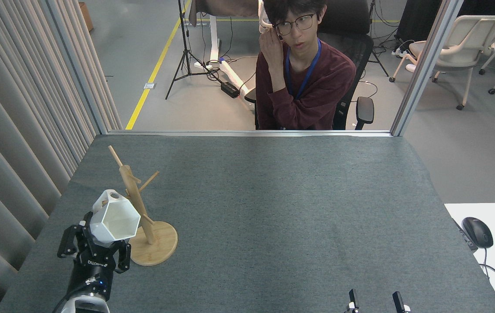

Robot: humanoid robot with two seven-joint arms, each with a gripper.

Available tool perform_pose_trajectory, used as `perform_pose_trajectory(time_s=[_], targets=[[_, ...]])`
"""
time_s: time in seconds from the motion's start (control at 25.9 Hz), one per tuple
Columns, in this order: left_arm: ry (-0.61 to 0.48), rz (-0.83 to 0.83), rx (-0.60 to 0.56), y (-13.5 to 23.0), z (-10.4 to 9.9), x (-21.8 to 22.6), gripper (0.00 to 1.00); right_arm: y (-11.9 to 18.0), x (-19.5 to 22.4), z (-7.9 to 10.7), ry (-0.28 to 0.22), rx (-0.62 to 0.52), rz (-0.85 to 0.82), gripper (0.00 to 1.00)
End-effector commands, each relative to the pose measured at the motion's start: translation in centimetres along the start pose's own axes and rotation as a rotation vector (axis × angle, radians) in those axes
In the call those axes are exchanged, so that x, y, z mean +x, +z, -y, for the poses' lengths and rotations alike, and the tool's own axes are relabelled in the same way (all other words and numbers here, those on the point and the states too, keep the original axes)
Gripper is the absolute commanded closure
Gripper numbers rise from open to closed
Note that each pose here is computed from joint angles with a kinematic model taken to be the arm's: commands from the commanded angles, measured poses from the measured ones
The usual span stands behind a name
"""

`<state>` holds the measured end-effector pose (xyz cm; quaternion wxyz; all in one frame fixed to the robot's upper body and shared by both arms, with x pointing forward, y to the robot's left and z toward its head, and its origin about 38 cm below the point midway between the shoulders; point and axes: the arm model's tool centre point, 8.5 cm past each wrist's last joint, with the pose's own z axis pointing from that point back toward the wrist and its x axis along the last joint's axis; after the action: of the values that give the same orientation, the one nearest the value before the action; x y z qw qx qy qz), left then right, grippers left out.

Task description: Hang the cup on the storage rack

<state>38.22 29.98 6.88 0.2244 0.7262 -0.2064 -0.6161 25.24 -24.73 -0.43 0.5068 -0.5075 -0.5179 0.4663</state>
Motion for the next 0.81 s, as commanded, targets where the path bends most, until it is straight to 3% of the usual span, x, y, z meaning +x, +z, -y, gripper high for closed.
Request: perform_pose_trajectory(time_s=[0.0,0.04,0.12,0.46,0.66,0.77], targets=[[-0.018,0.027,0.008,-0.1,-0.3,0.9,0.54,0.0,-0.1,0.0,0.001,0.001,-0.003,0.01],[-0.017,0.029,0.006,-0.1,-0.2,1.1,0.45,0.0,-0.1,0.0,0.001,0.001,-0.003,0.01],[-0.013,0.034,0.007,-0.1,-0.2,1.3,0.0,0.1,-0.1,-0.2,0.0,0.004,-0.004,0.01],[0.022,0.044,0.006,0.5,0.3,1.7,0.0,0.4,-0.1,-0.8,-0.004,0.014,-0.008,0.01],[0.169,0.105,-0.076,5.0,3.1,4.4,0.0,0.4,-0.2,-0.9,-0.006,0.014,-0.009,0.01],[0.314,0.146,-0.125,9.1,4.4,6.1,0.0,0.3,-0.2,-0.9,-0.006,0.011,-0.009,0.01]])
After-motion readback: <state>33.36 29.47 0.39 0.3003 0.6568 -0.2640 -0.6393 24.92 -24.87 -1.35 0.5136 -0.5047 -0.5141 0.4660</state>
